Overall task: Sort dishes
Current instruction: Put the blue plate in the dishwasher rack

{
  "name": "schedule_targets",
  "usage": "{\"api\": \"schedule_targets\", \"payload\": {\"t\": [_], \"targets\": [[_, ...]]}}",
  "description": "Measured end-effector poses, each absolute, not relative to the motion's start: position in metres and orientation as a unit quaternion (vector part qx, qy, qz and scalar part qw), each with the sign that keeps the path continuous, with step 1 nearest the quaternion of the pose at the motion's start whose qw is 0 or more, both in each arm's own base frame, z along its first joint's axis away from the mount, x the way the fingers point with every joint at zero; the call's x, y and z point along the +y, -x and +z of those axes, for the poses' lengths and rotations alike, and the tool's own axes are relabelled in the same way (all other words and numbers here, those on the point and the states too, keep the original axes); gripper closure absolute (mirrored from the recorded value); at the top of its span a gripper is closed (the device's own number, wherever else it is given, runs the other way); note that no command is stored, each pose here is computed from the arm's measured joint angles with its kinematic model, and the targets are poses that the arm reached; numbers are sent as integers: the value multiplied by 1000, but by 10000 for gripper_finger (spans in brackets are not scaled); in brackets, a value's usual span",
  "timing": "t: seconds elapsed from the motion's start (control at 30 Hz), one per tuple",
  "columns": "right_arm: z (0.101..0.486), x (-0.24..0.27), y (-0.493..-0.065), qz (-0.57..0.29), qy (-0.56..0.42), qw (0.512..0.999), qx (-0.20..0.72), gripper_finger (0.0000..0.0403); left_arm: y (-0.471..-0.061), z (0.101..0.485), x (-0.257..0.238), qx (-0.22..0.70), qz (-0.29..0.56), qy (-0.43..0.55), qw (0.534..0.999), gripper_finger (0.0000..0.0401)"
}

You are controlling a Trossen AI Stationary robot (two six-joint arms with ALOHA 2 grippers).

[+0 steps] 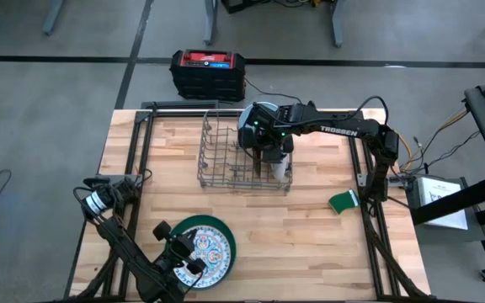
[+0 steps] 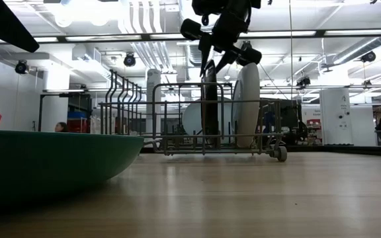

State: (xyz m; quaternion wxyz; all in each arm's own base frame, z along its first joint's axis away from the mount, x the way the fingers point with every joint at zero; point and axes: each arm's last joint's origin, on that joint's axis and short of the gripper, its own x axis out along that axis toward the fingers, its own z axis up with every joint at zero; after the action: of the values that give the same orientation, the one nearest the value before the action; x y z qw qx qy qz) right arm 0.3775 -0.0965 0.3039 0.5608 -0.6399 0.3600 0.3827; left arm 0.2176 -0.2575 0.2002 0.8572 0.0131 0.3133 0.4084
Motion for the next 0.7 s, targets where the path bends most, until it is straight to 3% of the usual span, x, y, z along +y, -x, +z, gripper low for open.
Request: {"api": "schedule_targets", "payload": {"t": [0.7], "targets": [[304,-97,-378,380,641,561,362,280,-218,200,-258,313,409,-13,857,401]]}}
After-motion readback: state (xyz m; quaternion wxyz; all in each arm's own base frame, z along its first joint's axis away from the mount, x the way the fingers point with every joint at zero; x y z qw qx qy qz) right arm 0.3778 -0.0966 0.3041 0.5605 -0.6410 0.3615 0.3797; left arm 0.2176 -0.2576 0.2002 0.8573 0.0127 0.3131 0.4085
